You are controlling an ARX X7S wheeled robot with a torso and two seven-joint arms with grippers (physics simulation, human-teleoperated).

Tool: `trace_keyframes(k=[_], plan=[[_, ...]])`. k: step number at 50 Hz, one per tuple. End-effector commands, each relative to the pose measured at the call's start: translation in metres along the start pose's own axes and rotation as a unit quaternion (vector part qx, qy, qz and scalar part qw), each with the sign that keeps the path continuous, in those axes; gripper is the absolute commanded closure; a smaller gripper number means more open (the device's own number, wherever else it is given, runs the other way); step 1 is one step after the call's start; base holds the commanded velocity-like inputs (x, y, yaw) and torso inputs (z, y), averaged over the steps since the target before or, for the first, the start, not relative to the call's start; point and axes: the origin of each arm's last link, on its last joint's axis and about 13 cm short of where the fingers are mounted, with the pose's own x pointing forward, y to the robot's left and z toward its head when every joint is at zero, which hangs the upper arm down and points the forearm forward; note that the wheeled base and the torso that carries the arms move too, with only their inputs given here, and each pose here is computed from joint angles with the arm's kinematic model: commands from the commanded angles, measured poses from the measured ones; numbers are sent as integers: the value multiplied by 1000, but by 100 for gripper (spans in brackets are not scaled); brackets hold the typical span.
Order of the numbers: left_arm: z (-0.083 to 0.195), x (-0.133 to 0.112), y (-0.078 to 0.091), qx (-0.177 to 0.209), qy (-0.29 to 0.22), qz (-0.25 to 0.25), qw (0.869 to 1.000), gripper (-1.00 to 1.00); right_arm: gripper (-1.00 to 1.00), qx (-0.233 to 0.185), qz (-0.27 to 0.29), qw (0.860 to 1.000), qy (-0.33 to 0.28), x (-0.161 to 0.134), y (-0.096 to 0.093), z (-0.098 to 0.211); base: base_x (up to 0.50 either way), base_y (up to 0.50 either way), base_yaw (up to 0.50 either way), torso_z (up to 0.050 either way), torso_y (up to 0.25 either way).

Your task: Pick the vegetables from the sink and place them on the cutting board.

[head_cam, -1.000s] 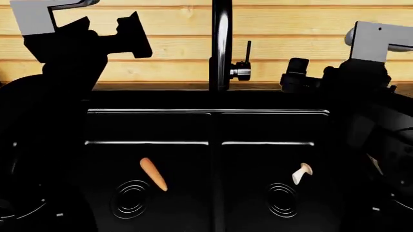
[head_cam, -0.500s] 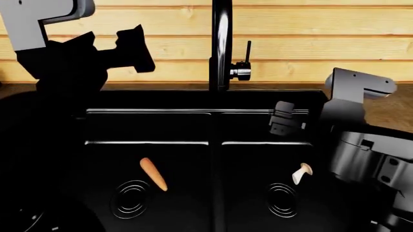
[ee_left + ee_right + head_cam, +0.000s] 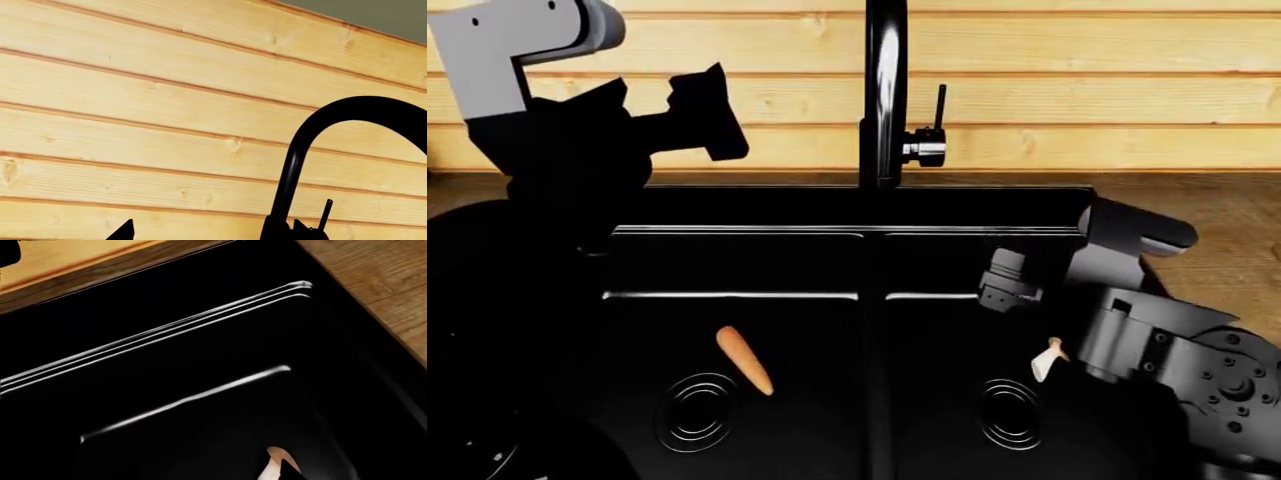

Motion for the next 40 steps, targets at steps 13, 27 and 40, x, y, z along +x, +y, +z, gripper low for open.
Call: trace_keyframes(k=[13,27,40], plan=[[-4,2,1,-1,5,2,1000,-100,-100,23,-36,998,36,32,-14,-24,0,0,0,0,0],[-5,2,2,-4,6,5,1000,-100,-100,32,-46,997,52,42,-17,-31,0,0,0,0,0],[-7,3,1,-2,9,4,1000,-100,-100,46,-63,995,57,47,-27,-38,0,0,0,0,0]])
